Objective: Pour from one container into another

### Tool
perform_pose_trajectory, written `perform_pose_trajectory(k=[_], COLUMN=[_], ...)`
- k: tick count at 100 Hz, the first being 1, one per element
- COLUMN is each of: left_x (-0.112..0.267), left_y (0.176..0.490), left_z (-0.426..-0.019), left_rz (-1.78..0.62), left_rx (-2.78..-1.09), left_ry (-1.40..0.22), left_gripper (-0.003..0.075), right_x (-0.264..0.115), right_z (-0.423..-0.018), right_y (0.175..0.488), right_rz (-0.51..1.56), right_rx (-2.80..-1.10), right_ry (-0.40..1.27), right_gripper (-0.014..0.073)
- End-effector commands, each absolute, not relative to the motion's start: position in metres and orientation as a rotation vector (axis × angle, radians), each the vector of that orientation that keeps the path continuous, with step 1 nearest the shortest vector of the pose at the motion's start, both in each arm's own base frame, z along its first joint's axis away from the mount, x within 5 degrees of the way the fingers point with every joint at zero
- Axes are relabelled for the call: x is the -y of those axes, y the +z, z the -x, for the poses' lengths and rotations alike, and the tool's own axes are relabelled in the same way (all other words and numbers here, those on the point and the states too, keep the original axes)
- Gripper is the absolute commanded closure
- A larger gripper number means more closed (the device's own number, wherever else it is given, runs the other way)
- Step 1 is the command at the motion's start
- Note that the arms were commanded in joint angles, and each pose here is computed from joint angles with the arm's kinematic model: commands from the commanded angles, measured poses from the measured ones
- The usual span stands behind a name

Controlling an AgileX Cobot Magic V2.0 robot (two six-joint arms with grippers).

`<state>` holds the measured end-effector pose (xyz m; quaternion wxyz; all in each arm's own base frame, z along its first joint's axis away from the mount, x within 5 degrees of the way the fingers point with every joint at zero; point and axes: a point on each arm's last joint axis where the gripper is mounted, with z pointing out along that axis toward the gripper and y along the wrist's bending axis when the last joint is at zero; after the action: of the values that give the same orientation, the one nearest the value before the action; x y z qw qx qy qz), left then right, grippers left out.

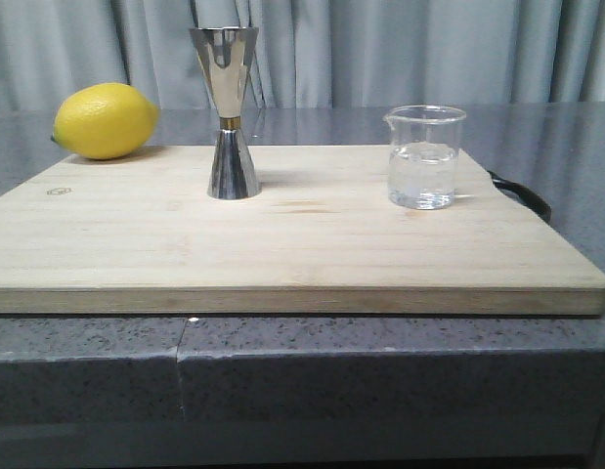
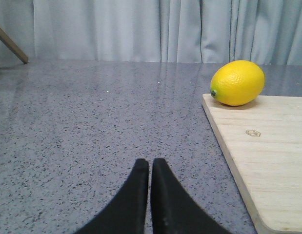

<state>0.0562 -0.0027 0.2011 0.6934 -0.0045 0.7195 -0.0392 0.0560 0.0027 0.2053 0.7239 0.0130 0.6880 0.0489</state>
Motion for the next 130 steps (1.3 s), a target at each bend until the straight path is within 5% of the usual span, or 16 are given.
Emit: perform_pose_trajectory(k=[1,77,130], left_x=[0.003,0.003,0.003], left_y=[0.197,0.198,0.202], left_z=[-0.056,-0.056,-0.055], left_rz=[0.006,0.006,0.005], left_rx=[-1.538,-1.527,-1.481], left_ry=[-0.098,-0.099,-0.101], left_gripper=[0.074,0.074,0.074], right_x=[-0.002,-0.002,-0.002], right_z=[-0.055,-0.055,-0.052], right_y=[0.205,0.205,0.22], right_rz=[-0.019,-0.019,-0.016], right_rx=[-1.452,-1.452,-1.293], right_ry=[0.092,0.092,0.098], right_gripper=[0.0652,0.0652,0.0652])
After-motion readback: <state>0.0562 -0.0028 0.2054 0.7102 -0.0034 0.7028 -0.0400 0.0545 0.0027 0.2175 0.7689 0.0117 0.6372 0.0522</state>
